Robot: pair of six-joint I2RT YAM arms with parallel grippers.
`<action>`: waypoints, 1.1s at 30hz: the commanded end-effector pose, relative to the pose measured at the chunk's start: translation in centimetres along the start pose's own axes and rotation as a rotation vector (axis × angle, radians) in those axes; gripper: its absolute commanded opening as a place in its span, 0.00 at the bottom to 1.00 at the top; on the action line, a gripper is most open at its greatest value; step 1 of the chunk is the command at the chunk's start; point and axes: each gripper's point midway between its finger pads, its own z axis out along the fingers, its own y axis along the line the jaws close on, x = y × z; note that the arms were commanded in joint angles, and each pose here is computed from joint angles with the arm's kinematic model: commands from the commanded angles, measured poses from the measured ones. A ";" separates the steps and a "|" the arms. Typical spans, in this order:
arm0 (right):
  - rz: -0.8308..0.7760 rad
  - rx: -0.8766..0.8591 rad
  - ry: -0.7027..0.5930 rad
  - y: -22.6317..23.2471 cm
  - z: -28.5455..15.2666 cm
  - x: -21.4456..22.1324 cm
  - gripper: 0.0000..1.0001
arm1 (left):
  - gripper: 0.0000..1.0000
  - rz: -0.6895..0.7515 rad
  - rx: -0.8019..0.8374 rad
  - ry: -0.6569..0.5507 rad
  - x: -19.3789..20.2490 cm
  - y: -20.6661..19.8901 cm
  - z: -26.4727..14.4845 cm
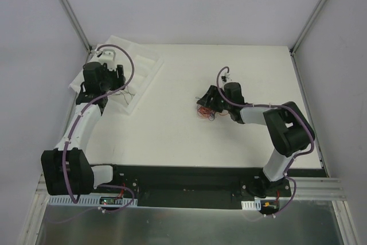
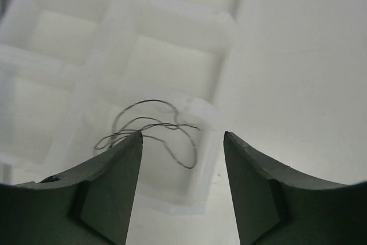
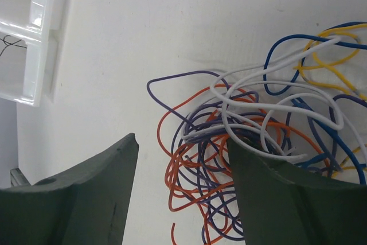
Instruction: Untangle the cables
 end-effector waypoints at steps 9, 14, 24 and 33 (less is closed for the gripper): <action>-0.343 -0.093 -0.049 6.8 -1.9 0.5 0.24 | 0.52 -0.134 0.818 0.176 1.0 -22.6 -2.6; -0.378 -0.201 -0.081 8.7 -3.1 1.4 0.02 | 0.50 -0.279 0.958 0.361 2.8 -25.2 -2.8; -0.387 -0.344 -0.020 10.9 -2.6 2.6 0.01 | 0.52 -0.189 1.114 0.443 5.9 -27.9 -4.0; -0.379 -0.390 -0.014 11.3 -3.0 2.5 0.01 | 0.56 -0.054 1.044 0.517 9.0 -28.8 -2.9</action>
